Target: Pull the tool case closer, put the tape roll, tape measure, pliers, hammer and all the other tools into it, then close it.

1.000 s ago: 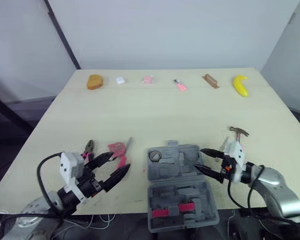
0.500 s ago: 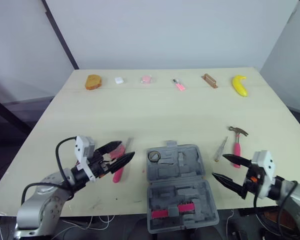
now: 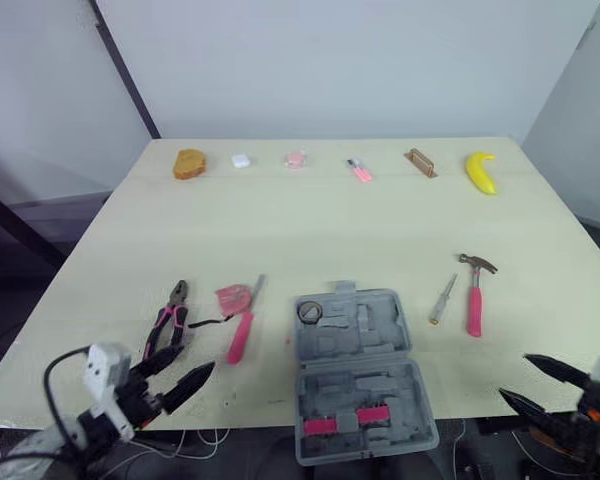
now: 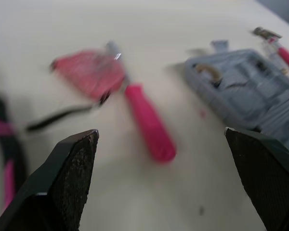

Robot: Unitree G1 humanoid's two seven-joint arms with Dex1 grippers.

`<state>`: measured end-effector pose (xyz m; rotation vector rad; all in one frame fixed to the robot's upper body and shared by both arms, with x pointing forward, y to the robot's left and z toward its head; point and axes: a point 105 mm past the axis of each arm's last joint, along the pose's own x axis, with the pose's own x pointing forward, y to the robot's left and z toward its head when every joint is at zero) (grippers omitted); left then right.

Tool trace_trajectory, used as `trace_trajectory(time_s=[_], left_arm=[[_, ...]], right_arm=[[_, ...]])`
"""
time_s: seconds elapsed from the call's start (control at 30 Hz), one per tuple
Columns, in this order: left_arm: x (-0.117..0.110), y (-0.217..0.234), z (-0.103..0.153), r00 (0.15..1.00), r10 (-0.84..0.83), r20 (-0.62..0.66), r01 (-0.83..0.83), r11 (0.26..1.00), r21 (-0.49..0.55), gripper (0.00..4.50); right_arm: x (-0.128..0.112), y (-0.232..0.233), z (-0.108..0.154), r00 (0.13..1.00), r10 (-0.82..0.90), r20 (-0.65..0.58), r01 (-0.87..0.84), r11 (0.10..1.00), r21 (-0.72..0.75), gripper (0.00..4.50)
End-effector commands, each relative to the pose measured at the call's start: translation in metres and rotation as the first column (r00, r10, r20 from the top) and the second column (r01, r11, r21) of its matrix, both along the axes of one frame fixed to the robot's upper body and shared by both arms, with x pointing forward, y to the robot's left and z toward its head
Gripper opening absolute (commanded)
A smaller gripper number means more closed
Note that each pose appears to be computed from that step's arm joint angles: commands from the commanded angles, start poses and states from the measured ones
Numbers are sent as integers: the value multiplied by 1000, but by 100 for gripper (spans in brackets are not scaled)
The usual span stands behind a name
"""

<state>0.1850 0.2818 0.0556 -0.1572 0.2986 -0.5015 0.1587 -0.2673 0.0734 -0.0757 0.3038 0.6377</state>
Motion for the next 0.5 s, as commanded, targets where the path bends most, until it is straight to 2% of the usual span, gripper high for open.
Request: trace_trajectory(time_s=[0.03, 0.13, 0.27, 0.5], left_arm=[[-10, 16, 3, 998, 56, 25, -56, 998, 29, 450], [-15, 18, 1, 998, 59, 24, -59, 998, 33, 450], [-10, 17, 9, 997, 49, 57, -51, 998, 34, 450], [32, 7, 40, 992, -47, 120, 35, 994, 103, 450]], right_arm=[[-11, -18, 2, 999, -46, 26, 47, 998, -35, 445], [-12, -23, 0, 998, -51, 30, 52, 998, -39, 445], [-2, -16, 10, 997, -20, 73, 21, 1000, -12, 445], [30, 45, 50, 950, 264, 167, -275, 961, 44, 445]])
